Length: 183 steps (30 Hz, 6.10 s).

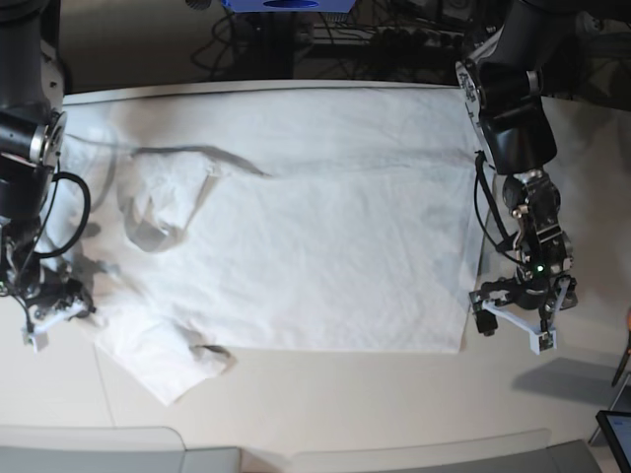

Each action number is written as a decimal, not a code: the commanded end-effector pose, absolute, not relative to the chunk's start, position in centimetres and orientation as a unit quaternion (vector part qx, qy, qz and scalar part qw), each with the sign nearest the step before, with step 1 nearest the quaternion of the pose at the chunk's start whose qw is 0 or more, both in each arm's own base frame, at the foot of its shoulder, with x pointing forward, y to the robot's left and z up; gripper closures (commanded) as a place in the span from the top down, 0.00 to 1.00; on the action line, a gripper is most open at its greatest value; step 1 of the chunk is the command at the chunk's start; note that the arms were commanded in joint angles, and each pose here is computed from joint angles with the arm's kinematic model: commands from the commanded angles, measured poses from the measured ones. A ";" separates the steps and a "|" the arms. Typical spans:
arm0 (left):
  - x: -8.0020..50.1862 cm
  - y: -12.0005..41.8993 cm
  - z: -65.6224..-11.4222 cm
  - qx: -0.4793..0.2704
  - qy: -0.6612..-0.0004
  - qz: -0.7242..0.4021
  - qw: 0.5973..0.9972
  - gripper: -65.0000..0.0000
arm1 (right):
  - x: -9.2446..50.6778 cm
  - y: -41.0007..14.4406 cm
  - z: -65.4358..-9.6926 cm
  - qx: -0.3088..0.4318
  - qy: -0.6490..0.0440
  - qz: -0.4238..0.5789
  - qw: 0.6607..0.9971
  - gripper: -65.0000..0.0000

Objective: Fold the T-shirt properly
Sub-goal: 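Lower both grippers and pinch the shirt hem at each corner, then lift the hem with both grippers and fold it toward the collar, then open the right gripper and move it to the loose sleeve fabric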

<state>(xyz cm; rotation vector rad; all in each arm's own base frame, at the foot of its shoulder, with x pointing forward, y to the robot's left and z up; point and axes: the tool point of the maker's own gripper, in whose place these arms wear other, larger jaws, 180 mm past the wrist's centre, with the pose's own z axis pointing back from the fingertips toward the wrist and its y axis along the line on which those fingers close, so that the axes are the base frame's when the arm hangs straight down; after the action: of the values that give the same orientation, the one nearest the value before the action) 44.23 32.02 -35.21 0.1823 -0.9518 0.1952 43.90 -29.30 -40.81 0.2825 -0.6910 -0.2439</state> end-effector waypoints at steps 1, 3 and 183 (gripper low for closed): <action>46.1 32.6 -32.4 0.089 -0.489 0.091 0.863 1.00 | 45.4 -30.3 -38.5 0.134 -0.367 -0.115 0.913 0.00; 47.0 32.5 -32.3 0.080 -0.487 0.096 0.865 1.00 | 45.4 -30.4 -38.5 0.133 -0.367 -0.116 0.913 0.00; 32.4 19.9 -35.1 0.046 -0.309 -0.154 0.937 0.00 | 37.5 -38.0 -37.2 0.081 -0.375 -0.179 0.906 0.27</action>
<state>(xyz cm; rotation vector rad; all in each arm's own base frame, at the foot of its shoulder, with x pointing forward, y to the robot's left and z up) 31.71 19.44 -36.24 0.0702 -0.5999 -0.3097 36.43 -36.42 -39.56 0.1947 -0.7094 -0.3700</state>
